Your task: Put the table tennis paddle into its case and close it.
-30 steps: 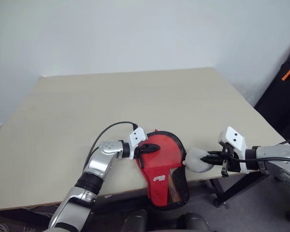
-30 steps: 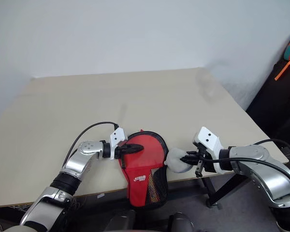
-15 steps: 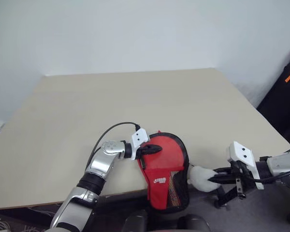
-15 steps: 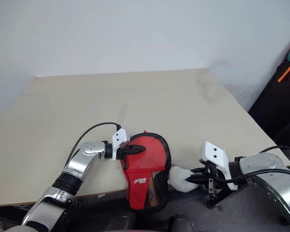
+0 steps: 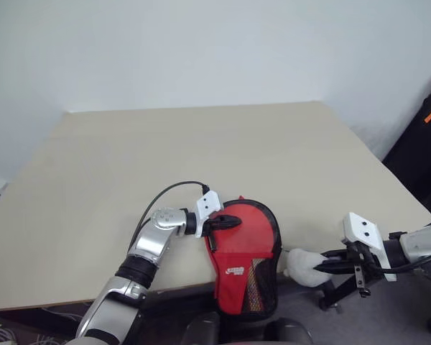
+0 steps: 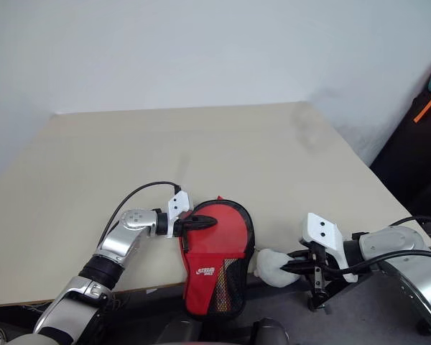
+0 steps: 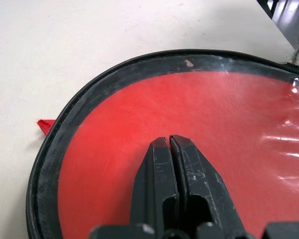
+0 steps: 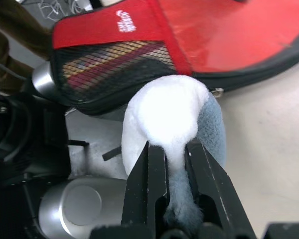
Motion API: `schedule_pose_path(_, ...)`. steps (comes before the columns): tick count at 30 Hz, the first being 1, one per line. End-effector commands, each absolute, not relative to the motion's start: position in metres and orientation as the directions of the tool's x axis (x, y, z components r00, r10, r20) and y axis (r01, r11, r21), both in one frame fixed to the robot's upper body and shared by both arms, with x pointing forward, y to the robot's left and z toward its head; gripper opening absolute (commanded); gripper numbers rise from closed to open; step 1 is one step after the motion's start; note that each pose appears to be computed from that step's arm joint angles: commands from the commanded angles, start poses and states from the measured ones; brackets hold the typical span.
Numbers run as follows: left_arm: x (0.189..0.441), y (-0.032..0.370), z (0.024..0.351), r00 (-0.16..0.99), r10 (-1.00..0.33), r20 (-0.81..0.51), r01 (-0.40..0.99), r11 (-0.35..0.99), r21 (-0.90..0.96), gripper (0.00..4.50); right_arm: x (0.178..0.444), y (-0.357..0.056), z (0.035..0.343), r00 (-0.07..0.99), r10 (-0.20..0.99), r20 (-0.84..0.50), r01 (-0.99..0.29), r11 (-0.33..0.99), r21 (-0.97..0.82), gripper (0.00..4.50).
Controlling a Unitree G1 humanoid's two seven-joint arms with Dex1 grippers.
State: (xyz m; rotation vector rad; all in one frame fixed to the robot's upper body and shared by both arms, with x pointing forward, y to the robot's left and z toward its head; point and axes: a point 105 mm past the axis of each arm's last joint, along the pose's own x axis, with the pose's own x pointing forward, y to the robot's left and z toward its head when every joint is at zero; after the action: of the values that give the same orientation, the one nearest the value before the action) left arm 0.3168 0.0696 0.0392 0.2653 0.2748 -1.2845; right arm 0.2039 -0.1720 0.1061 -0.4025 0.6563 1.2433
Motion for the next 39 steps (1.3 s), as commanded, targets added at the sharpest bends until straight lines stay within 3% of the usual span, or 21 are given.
schedule_pose_path(1, 0.306, 0.067, 0.029, 0.194, -0.910, -0.366, 0.976, 0.218, -0.026, 0.00, 0.217, -0.177, 0.111, 0.238, 0.714, -0.658, -0.947, 0.321, 0.006, 0.01)
schedule_pose_path(13, 0.296, 0.048, 0.025, 0.112, -0.939, -0.324, 0.989, 0.137, -0.055, 0.00, 0.234, -0.167, 0.105, 0.301, 0.732, -0.611, -0.928, 0.372, -0.013, 0.01)
schedule_pose_path(33, 0.292, 0.059, 0.018, 0.059, -0.921, -0.386, 0.995, 0.084, -0.048, 0.00, 0.159, -0.142, 0.102, 0.026, 0.815, -0.579, -0.967, 0.167, 0.193, 0.01)
schedule_pose_path(36, 0.292, 0.060, 0.019, 0.051, -0.919, -0.392, 0.996, 0.077, -0.050, 0.00, 0.159, -0.146, 0.098, 0.028, 0.802, -0.597, -0.970, 0.166, 0.179, 0.01)
schedule_pose_path(39, 0.292, 0.060, 0.019, 0.039, -0.917, -0.396, 0.997, 0.064, -0.051, 0.00, 0.174, -0.154, 0.094, 0.097, 0.774, -0.626, -0.969, 0.218, 0.120, 0.01)
